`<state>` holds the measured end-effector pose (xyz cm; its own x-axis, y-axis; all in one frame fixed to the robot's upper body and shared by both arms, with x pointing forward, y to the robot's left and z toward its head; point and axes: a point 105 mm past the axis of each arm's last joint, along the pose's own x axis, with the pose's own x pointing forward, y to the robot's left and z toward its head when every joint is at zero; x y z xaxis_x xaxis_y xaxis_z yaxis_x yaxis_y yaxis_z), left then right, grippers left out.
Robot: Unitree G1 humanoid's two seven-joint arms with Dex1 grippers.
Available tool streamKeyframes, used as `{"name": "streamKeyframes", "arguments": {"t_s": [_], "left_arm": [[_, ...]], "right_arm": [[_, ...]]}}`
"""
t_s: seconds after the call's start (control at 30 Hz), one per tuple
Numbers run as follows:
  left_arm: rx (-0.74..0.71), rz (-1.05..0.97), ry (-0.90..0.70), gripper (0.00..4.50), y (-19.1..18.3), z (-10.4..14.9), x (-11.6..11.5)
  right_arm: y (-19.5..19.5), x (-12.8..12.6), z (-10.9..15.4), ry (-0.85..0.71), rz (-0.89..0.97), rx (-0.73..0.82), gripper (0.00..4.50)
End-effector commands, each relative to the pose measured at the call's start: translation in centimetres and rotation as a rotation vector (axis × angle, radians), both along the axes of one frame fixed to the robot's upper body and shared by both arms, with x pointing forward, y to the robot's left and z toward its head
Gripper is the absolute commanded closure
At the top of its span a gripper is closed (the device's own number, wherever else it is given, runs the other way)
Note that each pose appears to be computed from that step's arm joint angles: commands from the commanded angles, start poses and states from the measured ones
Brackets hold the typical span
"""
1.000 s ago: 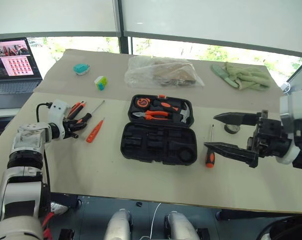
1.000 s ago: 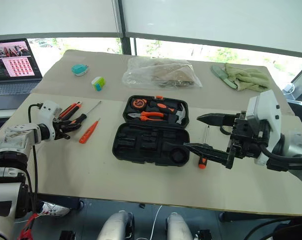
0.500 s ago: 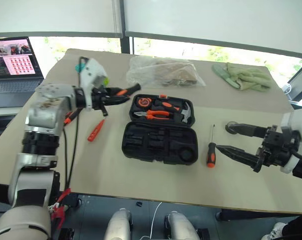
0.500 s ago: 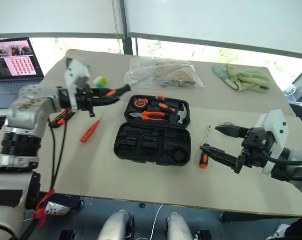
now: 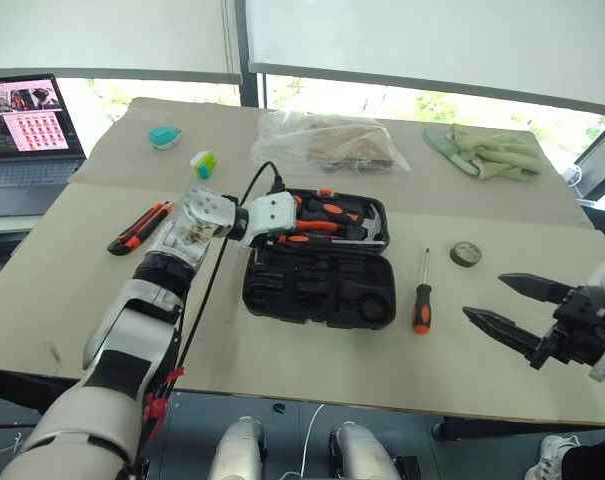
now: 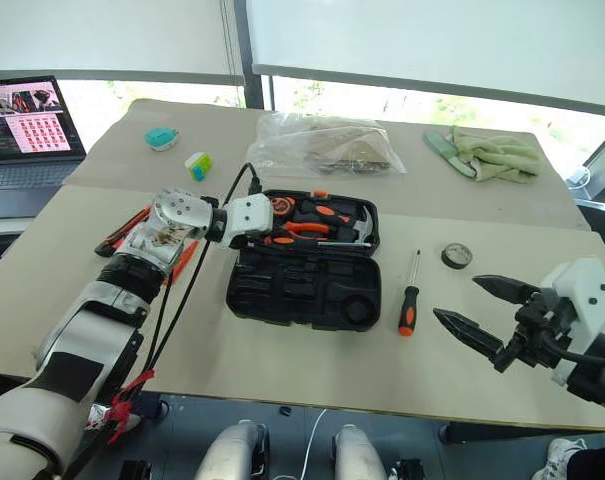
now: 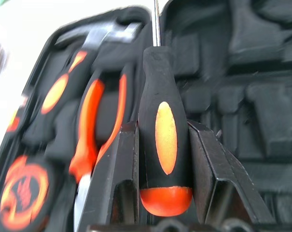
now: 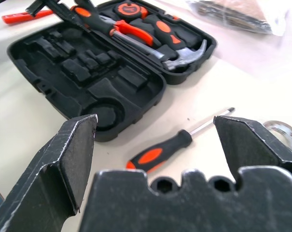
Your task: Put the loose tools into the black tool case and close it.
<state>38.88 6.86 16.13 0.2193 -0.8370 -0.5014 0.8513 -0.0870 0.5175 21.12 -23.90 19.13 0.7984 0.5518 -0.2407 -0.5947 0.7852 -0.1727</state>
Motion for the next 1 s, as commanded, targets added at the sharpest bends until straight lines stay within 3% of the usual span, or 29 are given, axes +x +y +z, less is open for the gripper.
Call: {"name": "streamKeyframes", "arguments": {"t_s": [0.03,0.27,0.77,0.83,0.87,1.0], "left_arm": [[-0.025,-0.031,-0.029,3.62,0.3,1.2,0.2],[0.077,0.01,-0.038,3.62,2.3,-0.7,0.7],[0.071,0.104,-0.009,3.62,3.7,-1.4,1.5],[0.072,0.105,0.003,2.61,3.7,-1.4,1.5],[0.068,0.102,0.007,2.43,3.6,-1.2,1.5],[0.032,0.095,-0.008,0.92,3.4,0.5,1.7]], "right_arm": [[-0.5,-0.1,1.3,-0.06,-0.038,-0.02,0.0],[-0.4,0.1,2.0,-0.084,-0.052,-0.016,0.0],[0.9,0.9,2.5,-0.091,-0.017,-0.007,0.0],[1.0,1.0,2.5,-0.092,-0.015,-0.009,0.0],[1.1,1.0,2.5,-0.091,-0.013,-0.01,0.0],[1.3,1.1,2.5,-0.09,-0.008,-0.01,0.0]]}}
